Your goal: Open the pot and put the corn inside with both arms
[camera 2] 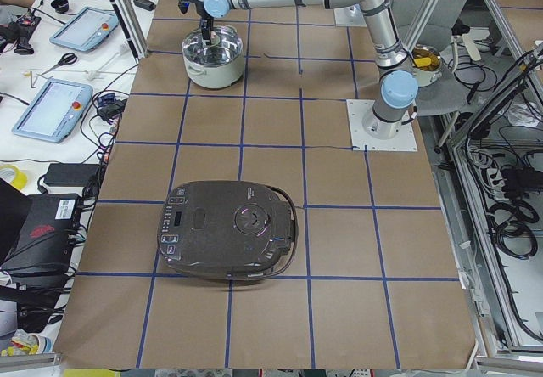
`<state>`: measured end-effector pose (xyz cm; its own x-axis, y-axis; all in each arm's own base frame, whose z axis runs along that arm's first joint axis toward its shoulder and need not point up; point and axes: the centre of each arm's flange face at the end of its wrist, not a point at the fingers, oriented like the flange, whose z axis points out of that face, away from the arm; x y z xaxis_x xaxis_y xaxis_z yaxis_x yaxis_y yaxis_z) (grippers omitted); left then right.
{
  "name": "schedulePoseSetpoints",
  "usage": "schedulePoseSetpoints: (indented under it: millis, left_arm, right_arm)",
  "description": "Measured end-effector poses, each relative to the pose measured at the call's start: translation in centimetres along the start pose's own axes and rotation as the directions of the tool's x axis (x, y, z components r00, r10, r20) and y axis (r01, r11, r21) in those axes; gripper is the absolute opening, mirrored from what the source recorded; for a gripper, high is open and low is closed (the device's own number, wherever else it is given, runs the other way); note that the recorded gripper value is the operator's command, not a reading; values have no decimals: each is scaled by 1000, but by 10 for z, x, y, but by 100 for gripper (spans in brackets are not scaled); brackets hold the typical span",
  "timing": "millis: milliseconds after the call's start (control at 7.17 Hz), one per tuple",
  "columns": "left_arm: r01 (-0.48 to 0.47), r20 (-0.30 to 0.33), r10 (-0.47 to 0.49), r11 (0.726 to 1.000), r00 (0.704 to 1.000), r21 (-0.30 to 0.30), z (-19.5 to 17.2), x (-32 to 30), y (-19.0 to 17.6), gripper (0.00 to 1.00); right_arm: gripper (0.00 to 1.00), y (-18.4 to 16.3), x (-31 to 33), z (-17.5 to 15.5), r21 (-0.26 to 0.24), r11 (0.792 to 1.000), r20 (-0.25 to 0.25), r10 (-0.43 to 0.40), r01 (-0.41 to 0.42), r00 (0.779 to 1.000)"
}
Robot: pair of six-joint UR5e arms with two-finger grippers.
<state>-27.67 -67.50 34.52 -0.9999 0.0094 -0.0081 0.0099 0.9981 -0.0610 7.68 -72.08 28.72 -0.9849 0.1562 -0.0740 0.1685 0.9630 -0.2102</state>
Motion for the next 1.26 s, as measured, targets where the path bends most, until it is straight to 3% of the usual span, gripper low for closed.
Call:
schedulePoseSetpoints:
  millis: [558,837,1256]
  left_arm:
    - [28,-35,-25,997,999,72,-56,-19,-3,0]
    - [119,-16,-118,993,993,19,-63,-116,-12,0]
    - [165,4,-165,984,986,-72,-37,-248,2,0]
  right_arm:
    - [0,1,-86,-58,31,995,-1,-99,99,995]
    - [0,18,-140,-75,62,987,-24,-144,145,989]
    - [0,54,-237,-106,104,976,8,-192,190,981]
